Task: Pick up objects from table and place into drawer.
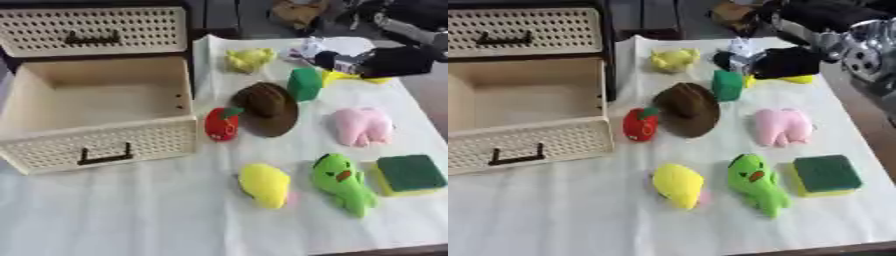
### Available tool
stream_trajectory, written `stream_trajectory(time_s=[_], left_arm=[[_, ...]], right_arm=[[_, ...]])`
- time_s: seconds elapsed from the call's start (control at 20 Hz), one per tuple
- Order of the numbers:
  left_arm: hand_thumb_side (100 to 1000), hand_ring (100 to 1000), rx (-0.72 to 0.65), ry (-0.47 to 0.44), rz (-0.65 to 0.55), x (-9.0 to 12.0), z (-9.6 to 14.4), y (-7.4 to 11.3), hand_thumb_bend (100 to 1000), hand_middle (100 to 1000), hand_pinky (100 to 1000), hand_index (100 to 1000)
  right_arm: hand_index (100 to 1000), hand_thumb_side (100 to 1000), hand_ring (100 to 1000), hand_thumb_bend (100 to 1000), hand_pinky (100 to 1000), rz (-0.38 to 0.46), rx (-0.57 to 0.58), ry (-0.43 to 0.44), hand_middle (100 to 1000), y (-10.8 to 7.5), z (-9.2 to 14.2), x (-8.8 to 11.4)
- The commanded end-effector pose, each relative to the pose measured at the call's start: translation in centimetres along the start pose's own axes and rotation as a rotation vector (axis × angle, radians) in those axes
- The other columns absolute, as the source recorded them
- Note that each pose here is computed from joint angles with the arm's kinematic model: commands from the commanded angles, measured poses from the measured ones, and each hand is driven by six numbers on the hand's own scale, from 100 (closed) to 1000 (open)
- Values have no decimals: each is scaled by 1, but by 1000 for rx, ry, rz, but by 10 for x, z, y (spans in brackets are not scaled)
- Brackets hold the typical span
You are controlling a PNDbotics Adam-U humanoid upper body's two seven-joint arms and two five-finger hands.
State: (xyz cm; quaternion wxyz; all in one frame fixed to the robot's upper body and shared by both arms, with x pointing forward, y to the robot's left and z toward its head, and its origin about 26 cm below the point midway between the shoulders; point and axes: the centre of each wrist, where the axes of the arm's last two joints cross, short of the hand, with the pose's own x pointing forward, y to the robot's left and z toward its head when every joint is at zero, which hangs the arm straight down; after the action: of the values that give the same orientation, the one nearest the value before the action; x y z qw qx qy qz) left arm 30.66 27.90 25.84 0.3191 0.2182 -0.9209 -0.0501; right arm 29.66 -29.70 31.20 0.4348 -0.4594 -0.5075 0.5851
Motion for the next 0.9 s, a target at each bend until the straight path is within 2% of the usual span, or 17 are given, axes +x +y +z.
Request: stream_trajectory(time_s=[0.05, 0.4, 0.55, 0.7, 0.75, 0.9], left_arm=[[1000, 604, -2, -29, 1, 7, -5, 1, 100, 587, 544, 856], [1000, 601, -5, -28, 4, 7, -5, 0, 100, 583, 542, 845], [1000, 598, -3, -28, 5, 7, -5, 0, 100, 579, 541, 837], [1000, 596, -3, -28, 7, 7, -5, 0, 100, 576, 540, 834], [1000, 595, -2, -28, 8, 7, -5, 0, 100, 575, 540, 833], [1000, 593, 0, -24, 8, 7, -4, 0, 100, 573, 539, 833]], right_arm=[[964, 972, 934, 598, 832, 26, 28, 6, 860, -6, 9, 0], [955, 1000, 942, 643, 836, 16, 98, 27, 869, 13, 10, -6], [943, 995, 939, 627, 831, 17, 123, 23, 864, 22, 11, -9], [932, 955, 930, 586, 825, 8, 165, 25, 840, 32, 12, -11], [933, 915, 929, 555, 824, 0, 184, 26, 835, 36, 13, -12], [931, 843, 929, 547, 823, -36, 246, 21, 820, 47, 14, -13]])
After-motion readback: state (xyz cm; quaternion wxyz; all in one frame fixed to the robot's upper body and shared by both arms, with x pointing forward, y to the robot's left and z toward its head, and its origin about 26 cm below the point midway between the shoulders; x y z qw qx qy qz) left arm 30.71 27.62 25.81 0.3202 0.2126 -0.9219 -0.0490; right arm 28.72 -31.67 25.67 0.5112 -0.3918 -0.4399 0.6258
